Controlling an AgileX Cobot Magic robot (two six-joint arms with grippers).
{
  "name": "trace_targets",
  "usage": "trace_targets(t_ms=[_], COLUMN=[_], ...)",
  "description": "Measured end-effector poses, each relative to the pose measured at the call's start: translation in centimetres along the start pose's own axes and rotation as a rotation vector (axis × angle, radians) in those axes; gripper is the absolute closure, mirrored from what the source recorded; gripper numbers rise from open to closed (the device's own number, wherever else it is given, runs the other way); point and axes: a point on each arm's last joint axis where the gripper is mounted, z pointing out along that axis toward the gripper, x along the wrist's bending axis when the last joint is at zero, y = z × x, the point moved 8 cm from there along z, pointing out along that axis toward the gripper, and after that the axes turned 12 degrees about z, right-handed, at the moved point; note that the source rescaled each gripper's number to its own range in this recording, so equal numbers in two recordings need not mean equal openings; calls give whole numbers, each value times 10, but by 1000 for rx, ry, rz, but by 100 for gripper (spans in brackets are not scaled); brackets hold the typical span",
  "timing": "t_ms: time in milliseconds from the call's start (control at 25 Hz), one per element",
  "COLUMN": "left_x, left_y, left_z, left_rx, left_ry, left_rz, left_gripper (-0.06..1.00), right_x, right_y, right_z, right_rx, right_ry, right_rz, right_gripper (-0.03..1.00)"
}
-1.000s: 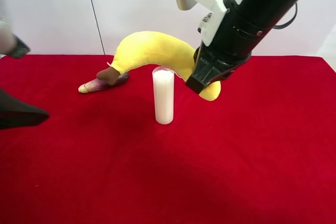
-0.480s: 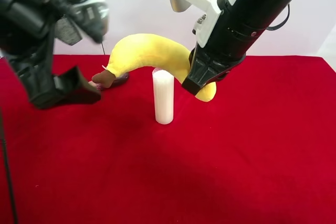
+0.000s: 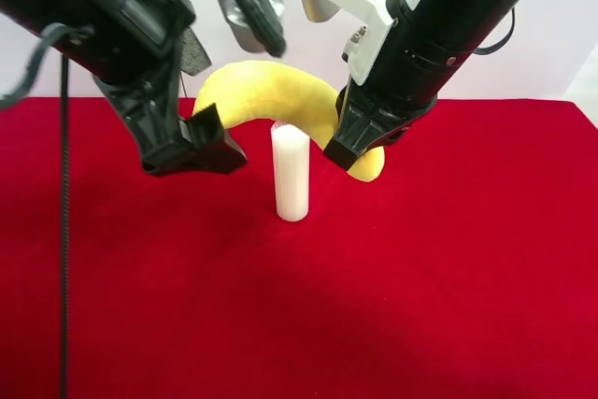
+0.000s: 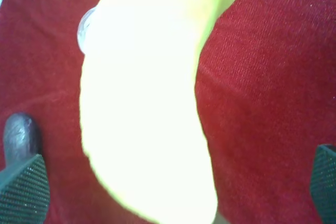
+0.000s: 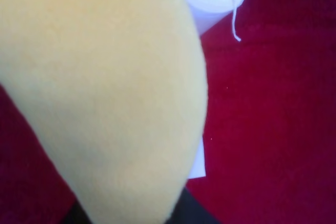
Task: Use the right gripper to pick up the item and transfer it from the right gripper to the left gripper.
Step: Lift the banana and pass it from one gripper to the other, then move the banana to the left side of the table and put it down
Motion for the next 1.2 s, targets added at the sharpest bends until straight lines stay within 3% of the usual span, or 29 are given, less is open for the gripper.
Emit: trace_targets(t_ms=[240, 400, 440, 480, 560, 640, 720, 760, 840, 960, 1200], left_x=[5, 7, 7, 7, 7, 7, 7, 7, 7, 7, 7], left_y=[8, 11, 11, 11, 11, 11, 11, 11, 11, 11, 11], left_z=[5, 5, 5, 5, 5, 5, 5, 5, 5, 5, 5], left_rx=[-43, -55, -55, -56, -56, -55, -54, -53, -53, -53, -53], left_ry=[27, 34, 35, 35, 35, 36, 36, 35, 35, 35, 35], left_rz=[2, 2, 5, 8, 9, 10, 10, 11, 12, 12, 13], left_gripper=[0, 75, 88, 93, 94, 94, 94, 94, 94, 94, 94], right_x=[0, 0, 0, 0, 0, 0, 0, 0, 0, 0, -3], right_y=[0, 0, 0, 0, 1, 1, 1, 1, 1, 2, -3], right_z=[0, 0, 0, 0, 0, 0, 0, 0, 0, 0, -27], right_rx=[0, 1, 1, 0, -4, -4, -6, -8, -8, -8, 61], right_ry=[0, 0, 0, 0, 0, 0, 0, 0, 0, 0, -21], right_rz=[0, 0, 0, 0, 8, 17, 26, 26, 26, 26, 56], right_gripper=[97, 97, 97, 97, 96, 82, 51, 31, 9, -1, -3])
